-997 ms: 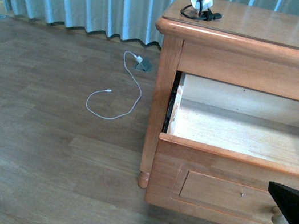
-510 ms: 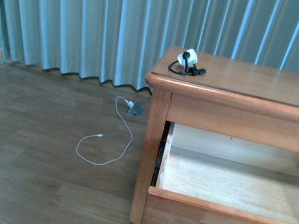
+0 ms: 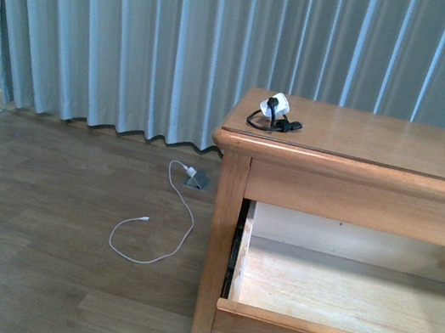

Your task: Put charger into drawer

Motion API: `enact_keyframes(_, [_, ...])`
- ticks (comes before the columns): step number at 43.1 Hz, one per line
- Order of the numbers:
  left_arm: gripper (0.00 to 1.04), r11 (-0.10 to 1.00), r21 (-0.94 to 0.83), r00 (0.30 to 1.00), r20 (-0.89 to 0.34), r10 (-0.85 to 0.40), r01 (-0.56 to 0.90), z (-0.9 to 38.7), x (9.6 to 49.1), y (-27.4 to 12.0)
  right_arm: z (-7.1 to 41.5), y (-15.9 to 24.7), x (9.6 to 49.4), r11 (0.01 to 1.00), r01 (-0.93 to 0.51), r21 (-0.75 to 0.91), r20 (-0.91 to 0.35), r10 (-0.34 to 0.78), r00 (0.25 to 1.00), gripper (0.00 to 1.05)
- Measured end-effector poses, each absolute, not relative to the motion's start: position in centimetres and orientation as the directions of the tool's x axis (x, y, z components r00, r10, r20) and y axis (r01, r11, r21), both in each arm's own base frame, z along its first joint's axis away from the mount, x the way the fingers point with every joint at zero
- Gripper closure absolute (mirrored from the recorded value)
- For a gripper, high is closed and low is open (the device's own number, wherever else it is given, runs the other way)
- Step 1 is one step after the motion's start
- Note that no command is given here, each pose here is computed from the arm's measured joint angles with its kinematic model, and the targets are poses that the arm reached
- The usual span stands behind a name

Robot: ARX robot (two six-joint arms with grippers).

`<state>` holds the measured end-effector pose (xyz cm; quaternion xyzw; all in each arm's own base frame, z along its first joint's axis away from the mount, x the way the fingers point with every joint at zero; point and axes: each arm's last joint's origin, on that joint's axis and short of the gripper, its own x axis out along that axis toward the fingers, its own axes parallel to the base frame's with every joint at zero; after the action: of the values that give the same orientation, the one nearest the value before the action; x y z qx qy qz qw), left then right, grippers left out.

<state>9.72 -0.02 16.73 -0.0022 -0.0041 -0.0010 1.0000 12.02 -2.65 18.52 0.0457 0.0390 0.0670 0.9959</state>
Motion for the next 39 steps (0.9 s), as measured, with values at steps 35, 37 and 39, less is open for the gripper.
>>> enact_keyframes(35, [0.06, 1.0, -0.004, 1.0, 0.008, -0.002, 0.002, 16.7, 9.7, 0.0, 16.8, 0.0, 10.9, 1.0, 0.003, -0.001, 0.01, -0.003, 1.0, 0.38])
enact_keyframes(37, [0.06, 1.0, -0.004, 1.0, 0.008, -0.002, 0.002, 16.7, 9.7, 0.0, 16.8, 0.0, 10.9, 1.0, 0.003, -0.001, 0.01, -0.003, 1.0, 0.27])
enact_keyframes(39, [0.06, 1.0, -0.004, 1.0, 0.008, -0.002, 0.002, 16.7, 9.7, 0.0, 16.8, 0.0, 10.9, 1.0, 0.003, -0.001, 0.01, -0.003, 1.0, 0.16])
